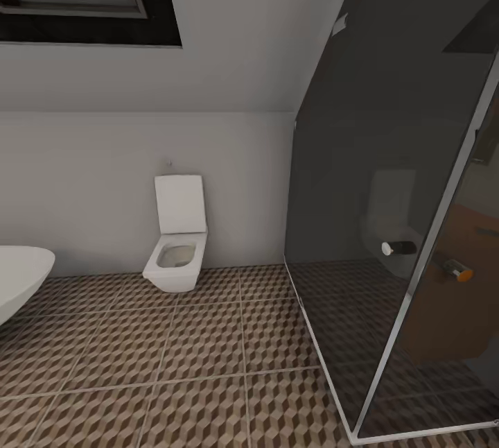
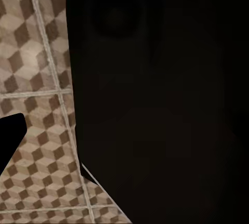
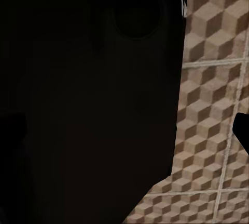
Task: Take the four mousetraps from the cabinet in the bathroom and place them on the bathroom floor. Make sure all four end up on the same floor surface, and ensure that at least two of them are either under or directly next to the same bathroom sink.
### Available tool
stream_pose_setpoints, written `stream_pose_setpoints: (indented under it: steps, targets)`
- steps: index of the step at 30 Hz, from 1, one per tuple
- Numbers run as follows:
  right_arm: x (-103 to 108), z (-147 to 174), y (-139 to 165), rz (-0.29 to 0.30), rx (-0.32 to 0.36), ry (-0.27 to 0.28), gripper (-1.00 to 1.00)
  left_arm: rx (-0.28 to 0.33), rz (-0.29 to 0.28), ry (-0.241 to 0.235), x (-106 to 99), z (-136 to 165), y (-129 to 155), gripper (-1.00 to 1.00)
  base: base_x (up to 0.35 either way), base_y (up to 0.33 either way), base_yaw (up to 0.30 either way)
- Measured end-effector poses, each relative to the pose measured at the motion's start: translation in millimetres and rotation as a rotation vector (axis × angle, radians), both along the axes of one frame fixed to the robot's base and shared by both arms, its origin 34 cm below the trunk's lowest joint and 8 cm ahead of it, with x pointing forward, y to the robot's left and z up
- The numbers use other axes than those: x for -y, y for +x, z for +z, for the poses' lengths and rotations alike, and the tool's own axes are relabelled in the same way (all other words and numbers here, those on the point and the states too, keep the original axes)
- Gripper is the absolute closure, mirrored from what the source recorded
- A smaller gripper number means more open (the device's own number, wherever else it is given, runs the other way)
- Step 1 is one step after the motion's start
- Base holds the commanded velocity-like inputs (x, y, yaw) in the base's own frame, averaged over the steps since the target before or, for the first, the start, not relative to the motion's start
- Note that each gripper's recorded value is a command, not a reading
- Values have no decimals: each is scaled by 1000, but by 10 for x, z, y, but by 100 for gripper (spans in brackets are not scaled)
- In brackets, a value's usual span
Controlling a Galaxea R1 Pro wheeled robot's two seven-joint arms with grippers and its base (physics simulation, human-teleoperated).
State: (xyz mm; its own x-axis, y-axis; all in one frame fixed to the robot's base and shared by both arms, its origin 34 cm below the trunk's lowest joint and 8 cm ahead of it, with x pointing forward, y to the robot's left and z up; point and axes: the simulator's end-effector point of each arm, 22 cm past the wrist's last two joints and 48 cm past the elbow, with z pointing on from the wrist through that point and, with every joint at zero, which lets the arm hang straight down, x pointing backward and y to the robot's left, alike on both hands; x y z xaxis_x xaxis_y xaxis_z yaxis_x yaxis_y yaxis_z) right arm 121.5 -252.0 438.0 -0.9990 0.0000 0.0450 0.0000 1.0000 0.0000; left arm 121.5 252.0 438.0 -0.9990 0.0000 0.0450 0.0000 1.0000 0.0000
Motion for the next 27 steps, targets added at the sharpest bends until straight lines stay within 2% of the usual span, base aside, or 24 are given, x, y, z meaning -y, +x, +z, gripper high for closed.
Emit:
stream_pose_setpoints:
  steps: [2, 27]
  targets:
    - [3, -1, 20, 0, 6, -1, -100, 17, 3, 2, -16, -3, 68, -100, 0, 0, 0]
    - [14, -1, 23, -1, 7, -3, -100, 33, 7, -3, 24, -5, 146, -100, 0, 0, -2]
